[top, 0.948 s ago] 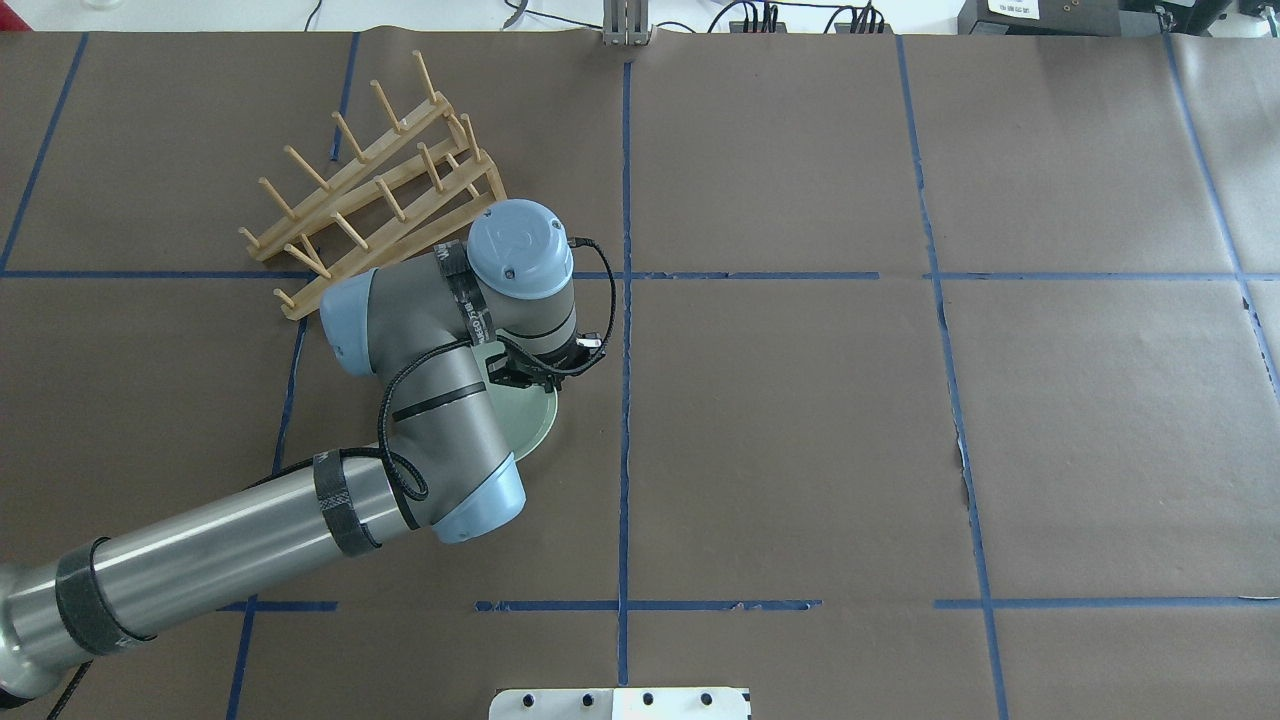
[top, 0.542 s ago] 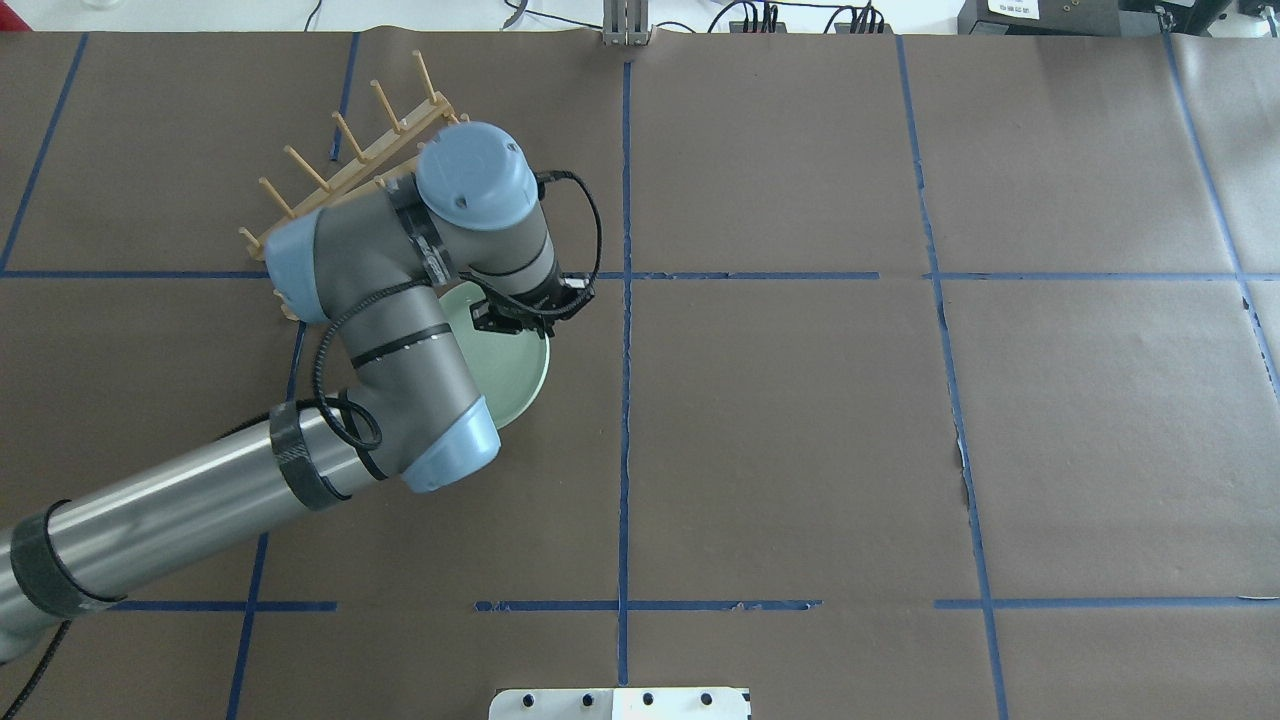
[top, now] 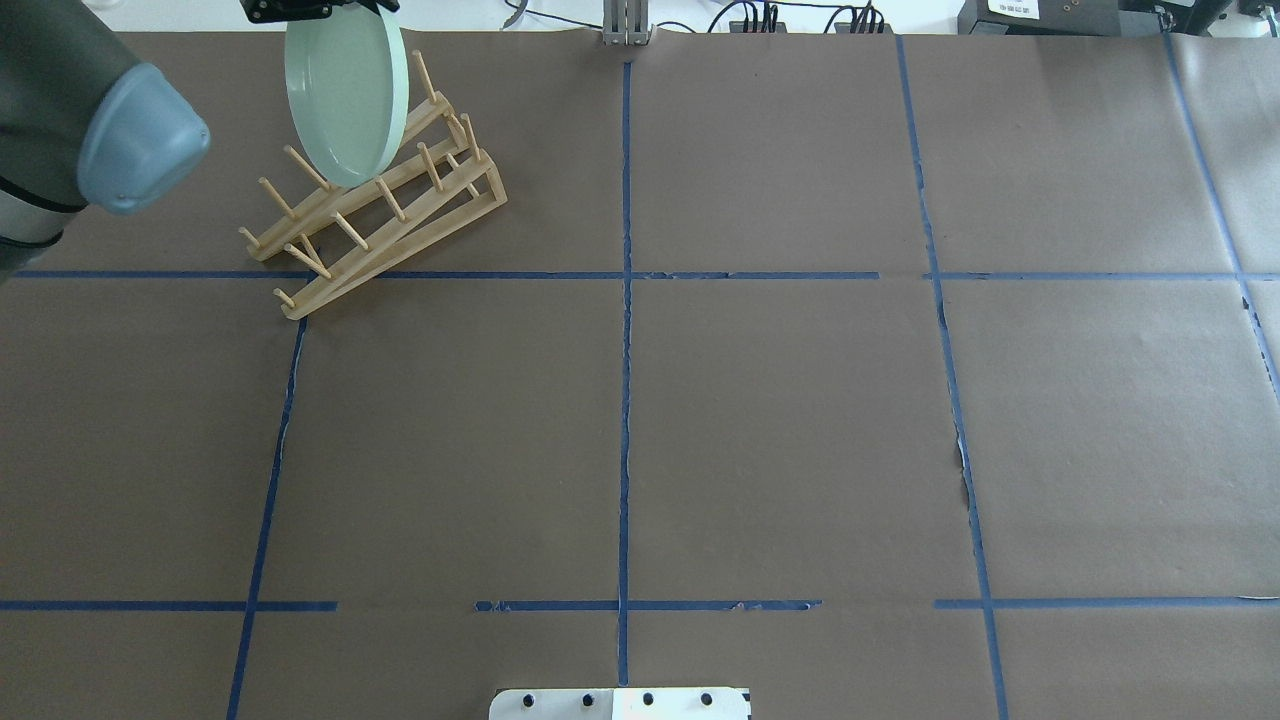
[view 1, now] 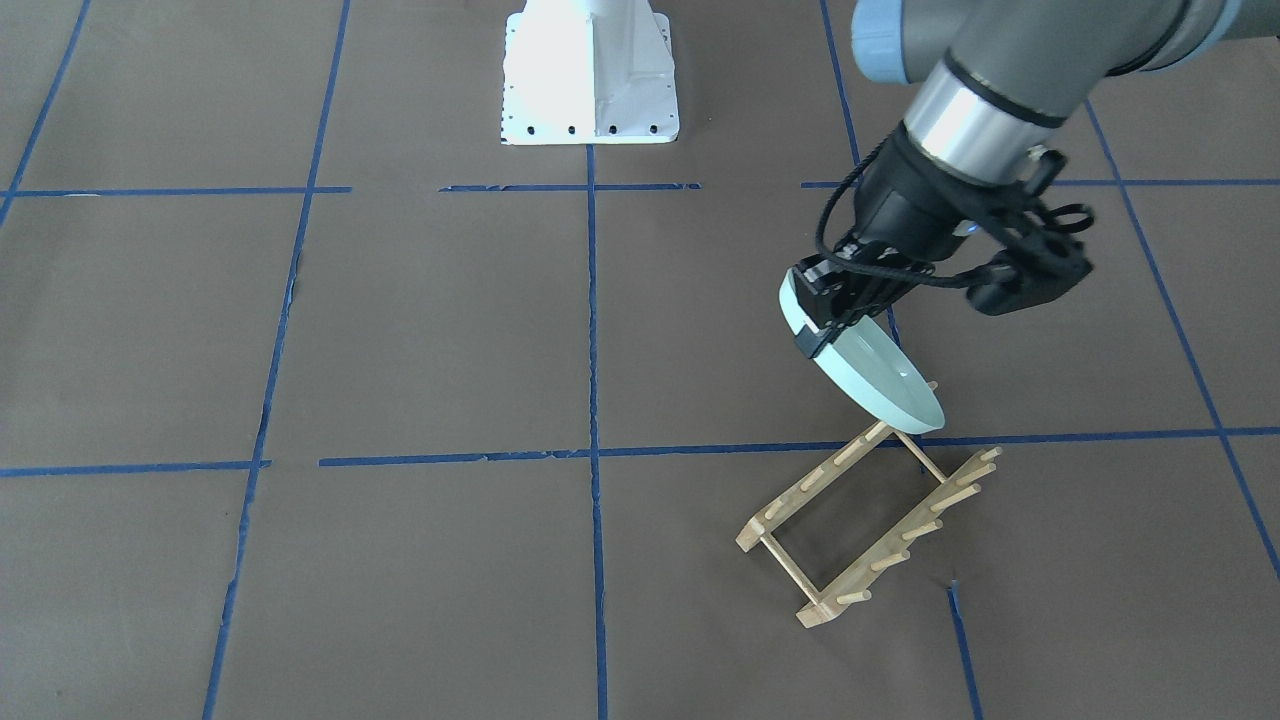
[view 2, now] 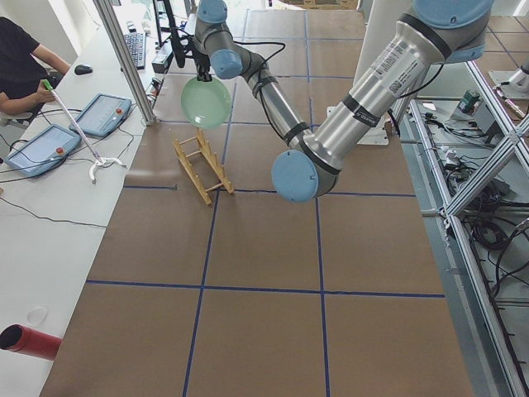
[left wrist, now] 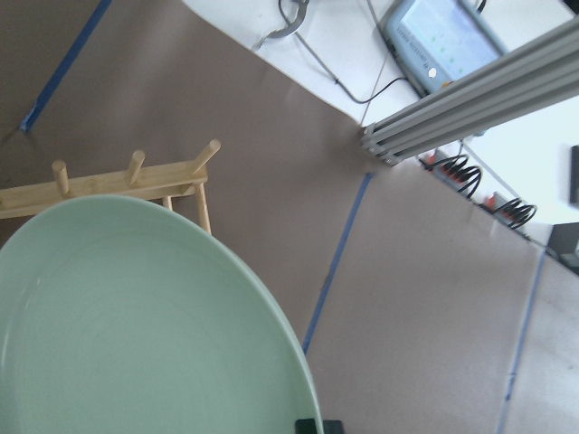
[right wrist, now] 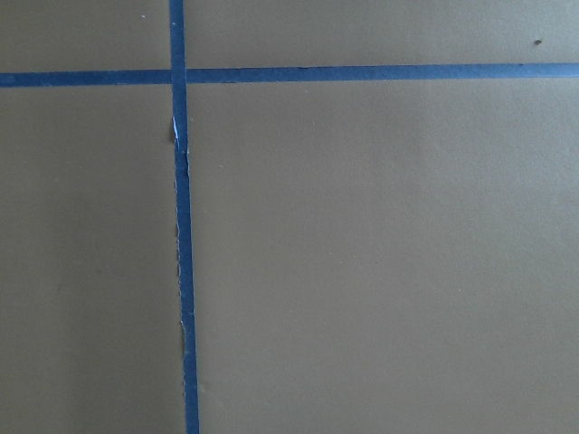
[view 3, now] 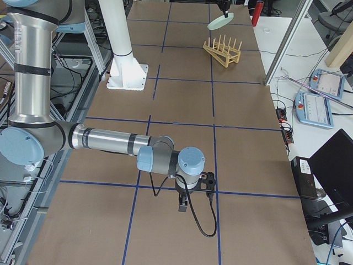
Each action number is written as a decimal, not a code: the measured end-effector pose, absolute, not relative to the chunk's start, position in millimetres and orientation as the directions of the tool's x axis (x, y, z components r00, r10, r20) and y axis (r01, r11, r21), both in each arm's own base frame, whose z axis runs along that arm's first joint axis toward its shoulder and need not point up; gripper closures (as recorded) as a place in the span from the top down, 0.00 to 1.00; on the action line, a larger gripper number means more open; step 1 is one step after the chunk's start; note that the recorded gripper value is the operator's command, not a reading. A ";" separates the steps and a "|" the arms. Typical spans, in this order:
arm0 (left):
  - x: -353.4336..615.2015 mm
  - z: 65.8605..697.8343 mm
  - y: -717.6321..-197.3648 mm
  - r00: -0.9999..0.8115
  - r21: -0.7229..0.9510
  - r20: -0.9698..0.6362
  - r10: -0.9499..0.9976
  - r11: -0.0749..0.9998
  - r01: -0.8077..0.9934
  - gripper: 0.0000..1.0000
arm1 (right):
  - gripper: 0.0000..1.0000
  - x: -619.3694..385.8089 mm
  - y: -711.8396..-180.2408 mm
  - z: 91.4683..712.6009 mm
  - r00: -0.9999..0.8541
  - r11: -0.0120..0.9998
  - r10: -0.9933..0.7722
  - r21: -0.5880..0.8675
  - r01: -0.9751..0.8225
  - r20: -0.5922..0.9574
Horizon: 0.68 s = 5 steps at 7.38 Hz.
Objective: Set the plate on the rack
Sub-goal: 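Lift the plate upright with the left gripper, carrying it above the rack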
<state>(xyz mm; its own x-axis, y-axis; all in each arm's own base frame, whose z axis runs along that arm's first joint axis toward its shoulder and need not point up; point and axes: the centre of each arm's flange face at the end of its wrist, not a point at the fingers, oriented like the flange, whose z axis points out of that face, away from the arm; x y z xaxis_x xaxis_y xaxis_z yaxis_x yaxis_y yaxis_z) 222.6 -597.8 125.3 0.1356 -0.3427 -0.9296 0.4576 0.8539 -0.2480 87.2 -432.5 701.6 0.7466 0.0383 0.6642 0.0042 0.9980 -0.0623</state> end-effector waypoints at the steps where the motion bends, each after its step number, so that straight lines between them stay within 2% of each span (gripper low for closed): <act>1: 207.6 135.1 -602.2 0.007 -0.280 -0.946 -0.325 0.824 0.492 0.00 | 1.00 87.3 -432.5 701.5 0.747 0.998 0.038 -0.062 0.004 0.664; 3: 195.3 162.1 -624.4 -0.210 -0.303 -0.952 -0.222 0.766 0.566 0.00 | 1.00 87.5 -432.3 701.7 0.747 0.998 0.040 -0.063 0.003 0.664; 5: 194.4 191.0 -643.0 -0.307 -0.297 -0.943 -0.126 0.731 0.614 0.00 | 1.00 87.6 -431.7 702.1 0.746 0.998 0.040 -0.064 0.003 0.664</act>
